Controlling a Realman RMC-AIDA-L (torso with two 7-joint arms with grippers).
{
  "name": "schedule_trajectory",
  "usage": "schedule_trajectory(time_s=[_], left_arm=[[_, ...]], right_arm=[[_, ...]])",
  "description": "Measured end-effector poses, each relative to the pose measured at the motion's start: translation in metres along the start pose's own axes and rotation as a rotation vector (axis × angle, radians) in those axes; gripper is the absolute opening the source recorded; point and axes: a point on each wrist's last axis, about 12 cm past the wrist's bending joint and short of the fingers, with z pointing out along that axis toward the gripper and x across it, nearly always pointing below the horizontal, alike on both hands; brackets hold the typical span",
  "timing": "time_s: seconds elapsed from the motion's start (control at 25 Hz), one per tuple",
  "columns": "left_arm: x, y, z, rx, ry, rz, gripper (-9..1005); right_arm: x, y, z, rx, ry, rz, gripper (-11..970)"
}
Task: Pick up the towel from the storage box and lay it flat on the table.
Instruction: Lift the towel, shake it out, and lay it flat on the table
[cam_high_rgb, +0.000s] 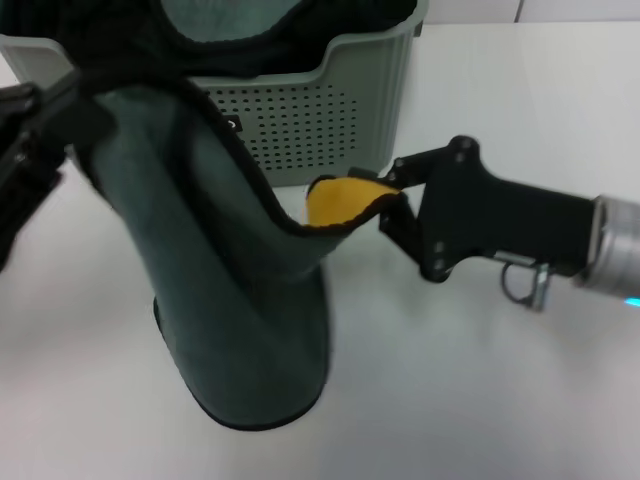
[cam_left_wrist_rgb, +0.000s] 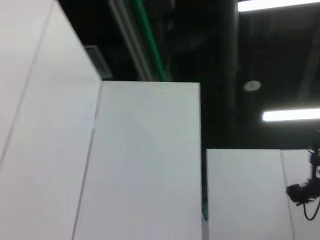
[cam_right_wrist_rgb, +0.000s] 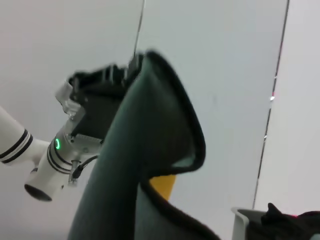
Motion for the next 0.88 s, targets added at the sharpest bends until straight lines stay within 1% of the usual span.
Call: schedule_trajectory(time_s=[0.08, 0.16, 0.28, 0.4, 0.44, 0.48, 0.52, 0.56, 0.6, 0.64, 0.68, 0.72, 0.76, 0.84, 0.88], left_arm=[[-0.006, -0.004, -0.009, -0.027, 0.004, -0.036, 13], [-0.013, -0.009, -0.014, -0.028, 0.017, -0.062, 13], [-0.02, -0.019, -0.016, -0.008, 0.052, -0.088, 13], [-0.023, -0.035, -0.019, -0.003, 0.068, -0.088, 13], [-0.025, -0.043, -0.02, -0.007, 0.07, -0.081, 13], [-0.027, -0.051, -0.02, -0.002, 0.076, -0.07, 13], [-0.029, -0.06, -0.02, -0.001, 0.083, -0.062, 13], [-0.029, -0.065, -0.021, -0.005, 0.087, -0.061, 13], [-0.03, -0.076, -0.021, -0.009, 0.096, -0.055, 14], [-0.03, -0.076, -0.021, -0.009, 0.096, -0.055, 14], [-0.029, -0.082, -0.024, -0.027, 0.097, -0.061, 14], [-0.028, -0.084, -0.027, -0.044, 0.096, -0.068, 14], [-0.025, -0.083, -0.03, -0.066, 0.096, -0.078, 14], [-0.015, -0.073, -0.04, -0.131, 0.102, -0.09, 14], [-0.011, -0.066, -0.043, -0.154, 0.105, -0.096, 14]], right_arm=[[-0.017, -0.003, -0.008, -0.028, 0.032, 0.004, 13], [-0.036, -0.002, -0.018, -0.058, 0.065, 0.007, 12], [-0.062, 0.011, -0.028, -0.13, 0.098, -0.002, 12], [-0.085, 0.024, -0.04, -0.21, 0.089, 0.028, 12], [-0.085, 0.024, -0.04, -0.21, 0.089, 0.028, 12], [-0.092, 0.029, -0.046, -0.238, 0.077, 0.036, 12], [-0.103, 0.037, -0.057, -0.277, 0.053, 0.045, 12], [-0.108, 0.043, -0.066, -0.275, 0.032, 0.063, 12], [-0.109, 0.044, -0.068, -0.275, 0.026, 0.066, 12], [-0.109, 0.046, -0.072, -0.264, 0.017, 0.082, 12], [-0.108, 0.047, -0.075, -0.252, 0.006, 0.103, 12], [-0.104, 0.047, -0.078, -0.236, 0.004, 0.13, 12], [-0.096, 0.046, -0.081, -0.212, 0.012, 0.168, 13], [-0.078, 0.041, -0.085, -0.159, 0.041, 0.235, 13], [-0.06, 0.036, -0.085, -0.112, 0.071, 0.291, 13]])
